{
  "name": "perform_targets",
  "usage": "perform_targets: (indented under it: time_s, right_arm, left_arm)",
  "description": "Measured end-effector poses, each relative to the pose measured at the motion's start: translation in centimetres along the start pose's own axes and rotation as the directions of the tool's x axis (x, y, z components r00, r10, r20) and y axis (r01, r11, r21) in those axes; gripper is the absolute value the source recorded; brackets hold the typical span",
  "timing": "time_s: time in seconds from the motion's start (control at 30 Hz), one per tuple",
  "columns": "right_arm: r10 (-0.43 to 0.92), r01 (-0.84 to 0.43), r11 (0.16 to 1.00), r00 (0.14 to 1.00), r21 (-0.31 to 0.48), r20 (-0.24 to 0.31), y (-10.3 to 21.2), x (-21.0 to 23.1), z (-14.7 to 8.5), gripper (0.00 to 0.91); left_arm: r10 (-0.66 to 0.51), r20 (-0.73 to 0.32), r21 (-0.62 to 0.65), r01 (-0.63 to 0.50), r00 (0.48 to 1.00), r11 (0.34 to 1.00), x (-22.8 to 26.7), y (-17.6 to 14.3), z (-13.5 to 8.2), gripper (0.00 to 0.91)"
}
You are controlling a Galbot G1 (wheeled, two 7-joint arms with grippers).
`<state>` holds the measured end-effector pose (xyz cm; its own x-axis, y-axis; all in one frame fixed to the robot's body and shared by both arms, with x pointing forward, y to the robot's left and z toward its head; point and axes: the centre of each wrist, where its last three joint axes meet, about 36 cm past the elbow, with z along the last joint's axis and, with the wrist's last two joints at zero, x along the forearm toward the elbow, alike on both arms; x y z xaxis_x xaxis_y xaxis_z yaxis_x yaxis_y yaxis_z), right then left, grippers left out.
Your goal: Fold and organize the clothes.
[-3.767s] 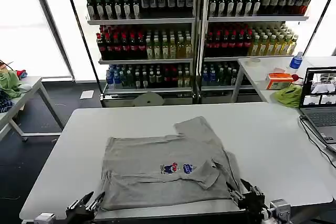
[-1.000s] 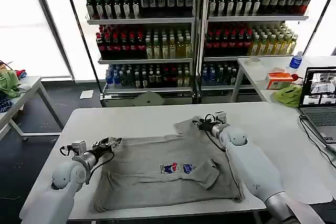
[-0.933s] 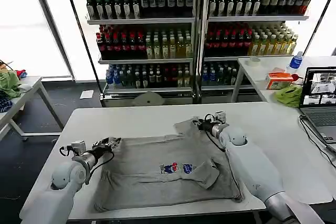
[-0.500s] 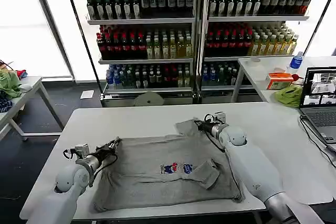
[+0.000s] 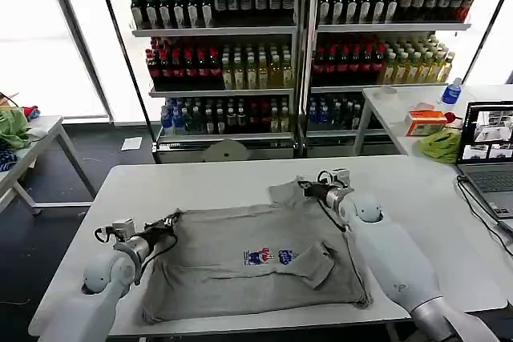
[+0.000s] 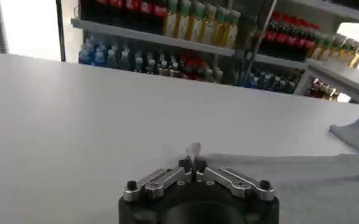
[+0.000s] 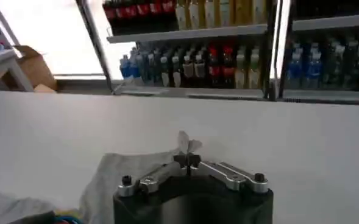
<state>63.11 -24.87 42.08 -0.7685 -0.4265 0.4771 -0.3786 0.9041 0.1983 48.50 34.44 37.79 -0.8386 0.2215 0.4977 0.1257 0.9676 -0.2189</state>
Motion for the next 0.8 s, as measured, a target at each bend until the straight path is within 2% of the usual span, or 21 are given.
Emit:
perform_targets:
  time_s: [0.23, 0.63, 0.8]
  right_arm:
    - [-0.029, 0.031, 0.999, 0.999, -0.037, 0.044, 0.4, 2.5, 0.1, 0.0]
    - [-0.058, 0.068, 0.994, 0.991, -0.082, 0.117, 1.1, 9.0, 1.6, 0.0]
    - [-0.063, 0.076, 0.993, 0.989, -0.089, 0.137, 1.6, 12.2, 2.7, 0.0]
  left_arm:
    - [-0.007, 0.046, 0.001, 0.007, 0.999, 1.0, 1.9, -0.1, -0.8, 0.01]
    - [0.009, 0.14, -0.001, -0.009, 0.99, 1.0, 6.3, -1.9, -1.9, 0.01]
    - [0.019, 0.162, 0.001, -0.02, 0.987, 1.0, 8.1, -2.9, -1.5, 0.01]
